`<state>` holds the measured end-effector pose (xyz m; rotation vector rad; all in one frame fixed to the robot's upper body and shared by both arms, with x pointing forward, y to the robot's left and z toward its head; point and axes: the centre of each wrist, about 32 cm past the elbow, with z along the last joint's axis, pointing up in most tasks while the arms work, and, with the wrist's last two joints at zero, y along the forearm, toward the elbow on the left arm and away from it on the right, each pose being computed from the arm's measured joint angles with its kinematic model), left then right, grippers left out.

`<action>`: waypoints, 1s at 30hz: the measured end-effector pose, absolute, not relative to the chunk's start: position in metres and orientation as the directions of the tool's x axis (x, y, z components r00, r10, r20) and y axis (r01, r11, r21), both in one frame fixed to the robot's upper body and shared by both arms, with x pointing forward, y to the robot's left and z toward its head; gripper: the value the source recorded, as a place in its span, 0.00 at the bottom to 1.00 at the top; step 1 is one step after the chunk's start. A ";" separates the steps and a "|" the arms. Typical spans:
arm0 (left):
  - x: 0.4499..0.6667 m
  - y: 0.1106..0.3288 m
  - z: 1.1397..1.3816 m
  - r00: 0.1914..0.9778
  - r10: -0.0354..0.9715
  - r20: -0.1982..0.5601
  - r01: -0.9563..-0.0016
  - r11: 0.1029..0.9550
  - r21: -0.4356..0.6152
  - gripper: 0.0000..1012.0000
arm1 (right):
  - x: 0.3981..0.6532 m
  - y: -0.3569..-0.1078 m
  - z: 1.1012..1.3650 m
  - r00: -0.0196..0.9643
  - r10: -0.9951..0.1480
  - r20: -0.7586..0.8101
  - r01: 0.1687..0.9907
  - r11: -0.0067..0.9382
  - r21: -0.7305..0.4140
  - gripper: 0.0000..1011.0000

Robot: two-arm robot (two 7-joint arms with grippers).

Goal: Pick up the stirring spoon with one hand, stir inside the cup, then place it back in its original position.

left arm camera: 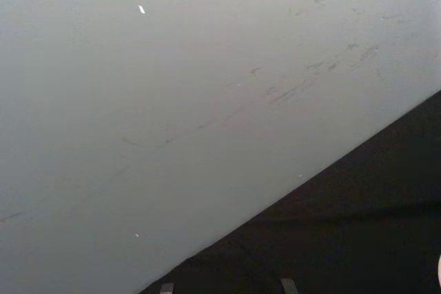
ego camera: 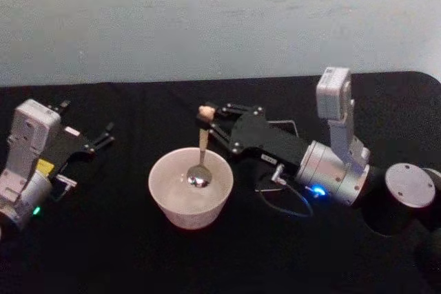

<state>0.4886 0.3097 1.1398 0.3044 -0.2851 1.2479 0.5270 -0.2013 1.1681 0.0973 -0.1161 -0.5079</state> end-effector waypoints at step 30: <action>0.489 0.310 1.140 0.292 0.880 0.374 -0.955 0.287 0.070 0.99 | 0.547 -0.164 1.147 0.852 -0.518 0.079 0.516 0.856 0.044 0.21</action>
